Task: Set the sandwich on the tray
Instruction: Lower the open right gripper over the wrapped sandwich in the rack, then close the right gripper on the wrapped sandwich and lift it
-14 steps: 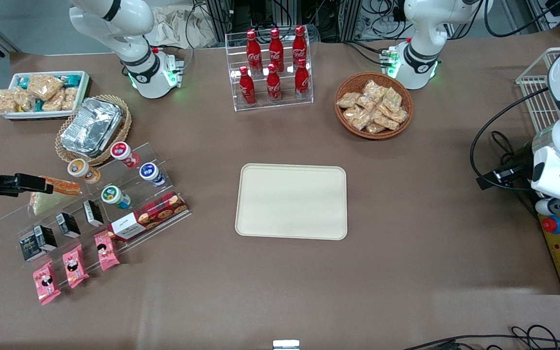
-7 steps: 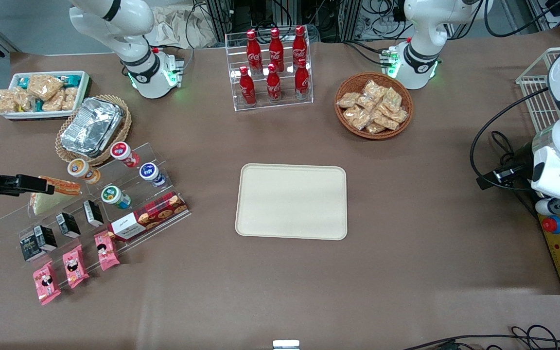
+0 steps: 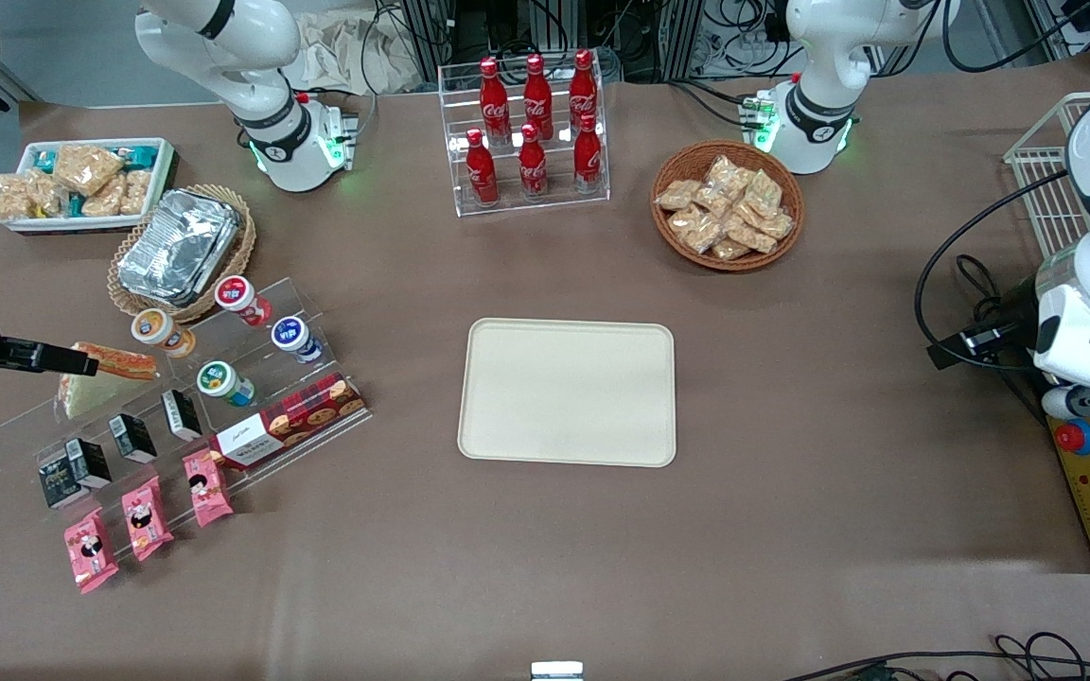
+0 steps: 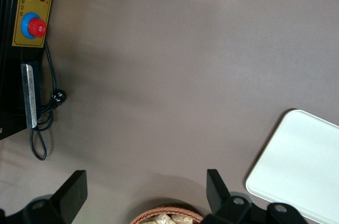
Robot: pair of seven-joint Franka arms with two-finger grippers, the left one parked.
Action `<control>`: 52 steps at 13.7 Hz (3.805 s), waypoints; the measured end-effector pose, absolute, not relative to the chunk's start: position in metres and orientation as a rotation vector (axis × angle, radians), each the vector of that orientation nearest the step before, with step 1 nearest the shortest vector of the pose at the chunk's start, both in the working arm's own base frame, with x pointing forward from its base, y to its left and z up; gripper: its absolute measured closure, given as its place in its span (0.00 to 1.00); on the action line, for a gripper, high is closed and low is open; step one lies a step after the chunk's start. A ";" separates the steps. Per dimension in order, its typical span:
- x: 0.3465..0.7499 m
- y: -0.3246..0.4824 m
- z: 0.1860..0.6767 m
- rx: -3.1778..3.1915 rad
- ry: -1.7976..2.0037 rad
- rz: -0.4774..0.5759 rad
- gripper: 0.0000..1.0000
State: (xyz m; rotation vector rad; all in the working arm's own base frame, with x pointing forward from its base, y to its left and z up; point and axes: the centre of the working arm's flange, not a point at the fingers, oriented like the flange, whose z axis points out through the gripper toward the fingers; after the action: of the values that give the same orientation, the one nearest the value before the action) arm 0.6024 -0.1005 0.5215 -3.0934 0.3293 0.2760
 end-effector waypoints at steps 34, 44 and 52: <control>0.564 -0.164 0.447 -2.919 1.276 0.213 0.00; 0.564 -0.170 0.401 -2.896 1.351 0.278 0.00; 0.560 -0.185 0.391 -2.840 1.397 0.227 0.25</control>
State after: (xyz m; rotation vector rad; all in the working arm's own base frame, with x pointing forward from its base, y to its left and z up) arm 0.5603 -0.1850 0.3910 -2.8402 1.3968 0.2266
